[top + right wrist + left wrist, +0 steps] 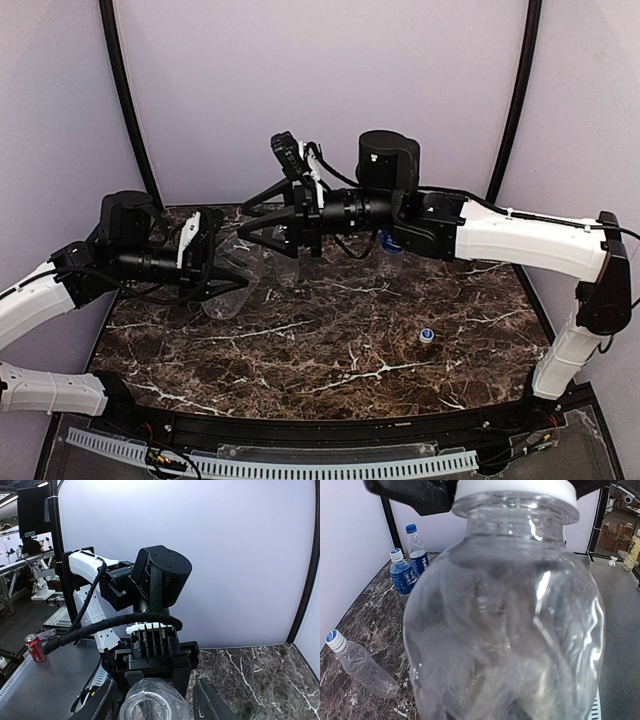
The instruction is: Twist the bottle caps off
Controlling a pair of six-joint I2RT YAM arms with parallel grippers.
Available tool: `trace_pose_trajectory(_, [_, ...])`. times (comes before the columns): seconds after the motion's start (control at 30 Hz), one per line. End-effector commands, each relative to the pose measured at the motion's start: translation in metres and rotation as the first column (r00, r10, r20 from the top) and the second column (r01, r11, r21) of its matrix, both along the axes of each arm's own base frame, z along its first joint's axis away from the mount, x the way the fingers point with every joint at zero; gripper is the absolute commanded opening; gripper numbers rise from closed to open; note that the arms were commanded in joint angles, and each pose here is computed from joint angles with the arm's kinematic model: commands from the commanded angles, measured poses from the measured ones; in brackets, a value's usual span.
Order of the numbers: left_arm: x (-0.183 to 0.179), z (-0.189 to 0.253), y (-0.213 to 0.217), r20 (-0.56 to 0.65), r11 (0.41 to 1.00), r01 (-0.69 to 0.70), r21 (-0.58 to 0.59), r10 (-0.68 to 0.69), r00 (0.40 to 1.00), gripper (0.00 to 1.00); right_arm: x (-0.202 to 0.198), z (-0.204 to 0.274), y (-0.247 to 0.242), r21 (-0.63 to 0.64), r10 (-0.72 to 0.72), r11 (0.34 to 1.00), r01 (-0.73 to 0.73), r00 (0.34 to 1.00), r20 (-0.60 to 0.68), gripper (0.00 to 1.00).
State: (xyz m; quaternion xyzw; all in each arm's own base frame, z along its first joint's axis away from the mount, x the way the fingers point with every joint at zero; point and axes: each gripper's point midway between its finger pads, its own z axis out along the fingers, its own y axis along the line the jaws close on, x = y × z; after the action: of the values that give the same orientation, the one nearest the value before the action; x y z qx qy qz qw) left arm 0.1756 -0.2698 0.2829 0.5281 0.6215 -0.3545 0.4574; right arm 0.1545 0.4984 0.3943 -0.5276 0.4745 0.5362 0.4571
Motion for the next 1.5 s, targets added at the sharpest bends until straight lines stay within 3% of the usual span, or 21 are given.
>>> trace_pose_trajectory(0.0, [0.001, 0.012, -0.001, 0.015, 1.0, 0.001, -0.03, 0.0, 1.0, 0.25, -0.003, -0.006, 0.005, -0.007, 0.018, 1.0, -0.018, 1.0, 0.002, 0.54])
trace_pose_trajectory(0.1, [0.001, 0.012, -0.001, 0.012, 1.0, 0.0, -0.028, 0.001, 1.0, 0.24, -0.002, -0.01, 0.004, -0.016, 0.01, 1.0, -0.01, 1.0, -0.002, 0.52])
trace_pose_trajectory(0.2, [0.001, 0.011, -0.001, 0.011, 1.0, 0.003, -0.028, -0.002, 1.0, 0.24, -0.001, -0.011, 0.005, -0.018, 0.009, 1.0, -0.009, 1.0, -0.01, 0.42])
trace_pose_trajectory(0.27, [0.001, 0.011, -0.001, 0.01, 1.0, 0.003, -0.029, -0.003, 1.0, 0.25, -0.002, -0.013, 0.006, -0.024, 0.015, 1.0, -0.016, 1.0, -0.017, 0.32])
trace_pose_trajectory(0.37, [0.002, 0.011, -0.001, 0.01, 1.0, -0.001, -0.028, 0.002, 1.0, 0.26, 0.0, -0.015, 0.007, -0.037, 0.005, 0.999, -0.006, 1.0, -0.024, 0.05])
trace_pose_trajectory(0.43, [0.001, 0.01, 0.0, 0.009, 1.0, -0.003, -0.024, 0.003, 1.0, 0.41, 0.002, -0.014, 0.005, -0.042, -0.012, 0.999, 0.011, 1.0, -0.024, 0.0])
trace_pose_trajectory(0.47, [0.001, 0.01, 0.001, 0.015, 1.0, -0.004, -0.023, 0.004, 1.0, 0.58, 0.003, -0.013, 0.003, -0.045, -0.024, 0.999, 0.023, 0.999, -0.025, 0.0])
trace_pose_trajectory(0.5, [0.001, 0.007, 0.002, 0.013, 1.0, -0.005, -0.015, 0.005, 1.0, 0.67, 0.005, -0.011, 0.001, -0.048, -0.039, 0.998, 0.037, 0.999, -0.024, 0.0])
trace_pose_trajectory(0.53, [0.001, 0.006, 0.003, 0.026, 1.0, -0.008, -0.009, 0.008, 1.0, 0.83, 0.008, -0.011, -0.002, -0.062, -0.058, 0.997, 0.056, 0.998, -0.031, 0.0])
trace_pose_trajectory(0.6, [0.002, 0.002, 0.006, 0.049, 1.0, -0.017, 0.009, 0.017, 0.999, 0.97, 0.015, -0.008, -0.011, -0.088, -0.105, 0.991, 0.101, 0.993, -0.045, 0.0])
trace_pose_trajectory(0.83, [0.008, -0.009, 0.017, 0.104, 0.995, -0.08, 0.053, 0.075, 0.992, 0.99, 0.051, 0.001, -0.085, -0.254, -0.382, 0.903, 0.346, 0.918, -0.109, 0.0])
trace_pose_trajectory(0.93, [0.008, -0.011, 0.019, 0.117, 0.994, -0.093, 0.055, 0.086, 0.989, 0.99, 0.072, 0.027, -0.144, -0.275, -0.564, 0.807, 0.524, 0.82, -0.095, 0.0])
trace_pose_trajectory(1.03, [0.008, -0.012, 0.019, 0.123, 0.995, -0.092, 0.049, 0.085, 0.989, 0.99, 0.094, 0.058, -0.214, -0.256, -0.742, 0.661, 0.705, 0.664, -0.089, 0.0])
trace_pose_trajectory(1.13, [0.008, -0.013, 0.019, 0.125, 0.995, -0.094, 0.041, 0.089, 0.988, 0.99, 0.121, 0.072, -0.293, -0.254, -0.91, 0.41, 0.876, 0.413, -0.043, 0.0])
trace_pose_trajectory(1.23, [0.008, -0.013, 0.019, 0.125, 0.995, -0.095, 0.041, 0.089, 0.988, 0.99, 0.152, 0.058, -0.371, -0.317, -0.989, 0.1, 0.943, 0.128, 0.068, 0.0])
trace_pose_trajectory(1.33, [0.008, -0.013, 0.02, 0.125, 0.995, -0.094, 0.043, 0.088, 0.988, 0.99, 0.18, 0.027, -0.435, -0.394, -0.985, -0.121, 0.911, -0.063, 0.159, 0.0])
trace_pose_trajectory(1.47, [0.007, -0.013, 0.021, 0.122, 0.995, -0.094, 0.044, 0.088, 0.989, 0.99, 0.205, 0.002, -0.485, -0.388, -0.975, -0.214, 0.896, -0.173, 0.139, 0.0])
